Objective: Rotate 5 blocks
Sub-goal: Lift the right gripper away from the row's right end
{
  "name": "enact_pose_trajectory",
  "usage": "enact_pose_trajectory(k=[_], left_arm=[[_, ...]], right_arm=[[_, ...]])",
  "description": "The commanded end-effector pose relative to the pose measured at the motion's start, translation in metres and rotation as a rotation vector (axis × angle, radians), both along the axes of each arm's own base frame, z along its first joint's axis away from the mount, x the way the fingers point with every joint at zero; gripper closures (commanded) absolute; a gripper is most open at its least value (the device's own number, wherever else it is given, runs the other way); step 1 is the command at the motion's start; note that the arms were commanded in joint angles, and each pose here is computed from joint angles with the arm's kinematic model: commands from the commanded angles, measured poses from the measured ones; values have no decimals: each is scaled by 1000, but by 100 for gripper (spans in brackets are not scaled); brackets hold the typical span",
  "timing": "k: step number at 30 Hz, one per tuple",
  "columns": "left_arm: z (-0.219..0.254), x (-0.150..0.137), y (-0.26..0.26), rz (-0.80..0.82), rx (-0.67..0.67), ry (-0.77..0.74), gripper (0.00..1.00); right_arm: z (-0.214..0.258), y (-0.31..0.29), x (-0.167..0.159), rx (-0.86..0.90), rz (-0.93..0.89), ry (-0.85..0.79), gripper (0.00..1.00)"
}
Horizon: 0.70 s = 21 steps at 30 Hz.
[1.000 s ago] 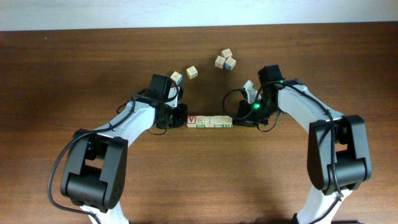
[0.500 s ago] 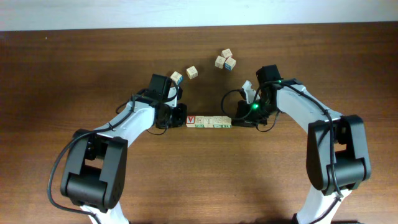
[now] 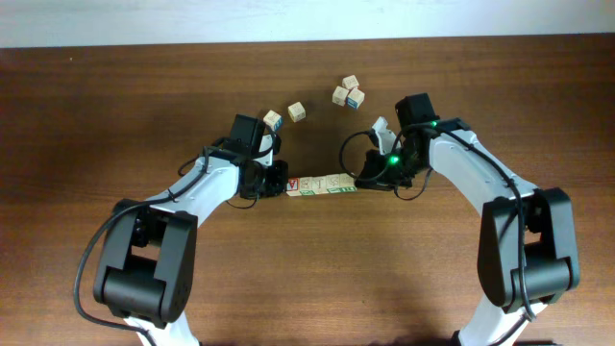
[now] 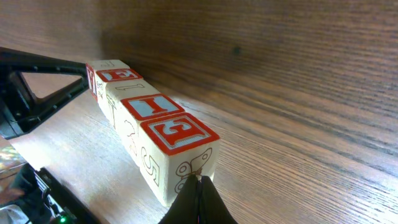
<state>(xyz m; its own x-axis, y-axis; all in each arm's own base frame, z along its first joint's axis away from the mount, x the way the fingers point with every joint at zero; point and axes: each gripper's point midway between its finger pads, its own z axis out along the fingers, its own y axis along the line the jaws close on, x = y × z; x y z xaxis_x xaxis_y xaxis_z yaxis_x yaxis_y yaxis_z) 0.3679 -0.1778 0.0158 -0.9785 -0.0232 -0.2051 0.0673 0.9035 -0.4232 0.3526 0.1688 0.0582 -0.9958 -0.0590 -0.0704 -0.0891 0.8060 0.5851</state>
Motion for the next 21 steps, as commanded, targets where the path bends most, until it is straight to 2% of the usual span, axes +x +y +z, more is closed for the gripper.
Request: enact_pose_trajectory(k=[1,21], left_arm=[[4,-11,-23,-49,-90,35,100],[4,-11,-23,-49,-90,35,100]], right_arm=[[27,34,-3,99,67,-38,96],[46,56,2,114,98,-77,96]])
